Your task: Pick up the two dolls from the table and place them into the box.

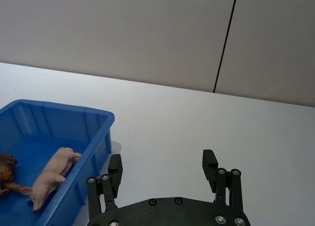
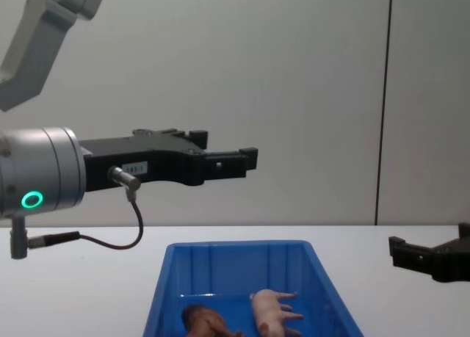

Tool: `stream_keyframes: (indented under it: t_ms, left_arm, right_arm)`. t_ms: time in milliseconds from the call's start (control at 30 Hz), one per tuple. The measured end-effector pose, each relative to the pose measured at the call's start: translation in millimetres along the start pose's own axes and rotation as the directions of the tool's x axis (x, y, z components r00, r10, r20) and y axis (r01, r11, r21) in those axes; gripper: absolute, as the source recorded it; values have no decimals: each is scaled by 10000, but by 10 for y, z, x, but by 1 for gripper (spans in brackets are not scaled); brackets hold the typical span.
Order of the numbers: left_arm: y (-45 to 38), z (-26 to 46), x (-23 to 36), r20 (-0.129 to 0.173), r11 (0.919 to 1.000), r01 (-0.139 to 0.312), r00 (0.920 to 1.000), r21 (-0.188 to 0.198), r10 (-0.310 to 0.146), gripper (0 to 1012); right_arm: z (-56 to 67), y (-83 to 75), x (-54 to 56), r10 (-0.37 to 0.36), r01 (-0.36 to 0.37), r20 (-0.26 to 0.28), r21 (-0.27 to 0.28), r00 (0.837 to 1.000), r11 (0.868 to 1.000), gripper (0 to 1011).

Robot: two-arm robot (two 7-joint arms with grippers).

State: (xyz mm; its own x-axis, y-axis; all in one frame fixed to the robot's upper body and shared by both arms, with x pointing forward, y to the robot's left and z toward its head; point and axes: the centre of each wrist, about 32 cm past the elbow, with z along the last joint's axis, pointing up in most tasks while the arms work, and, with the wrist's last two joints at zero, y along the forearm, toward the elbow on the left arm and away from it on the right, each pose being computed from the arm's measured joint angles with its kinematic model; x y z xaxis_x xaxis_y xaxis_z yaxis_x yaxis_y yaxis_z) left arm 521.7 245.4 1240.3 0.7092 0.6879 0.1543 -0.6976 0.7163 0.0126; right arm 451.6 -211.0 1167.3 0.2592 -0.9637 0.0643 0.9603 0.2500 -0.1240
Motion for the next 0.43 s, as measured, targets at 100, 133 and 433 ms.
stream_keyframes:
  t_ms: [100, 133, 433]
  left_arm:
    - [6, -8, 4, 6, 10000, -93, 10000, -5, 93, 952]
    - [7, -9, 5, 6, 9999, -114, 9999, -5, 114, 987]
    - [19, -22, 14, 14, 9996, -293, 9996, -24, 293, 1001]
  right_arm:
    - [0, 0, 0, 0, 0, 0, 0, 10000, 10000, 1001]
    - [0, 0, 0, 0, 0, 0, 1, 10000, 10000, 1001]
    - [0, 0, 0, 0, 0, 0, 0, 10000, 10000, 1001]
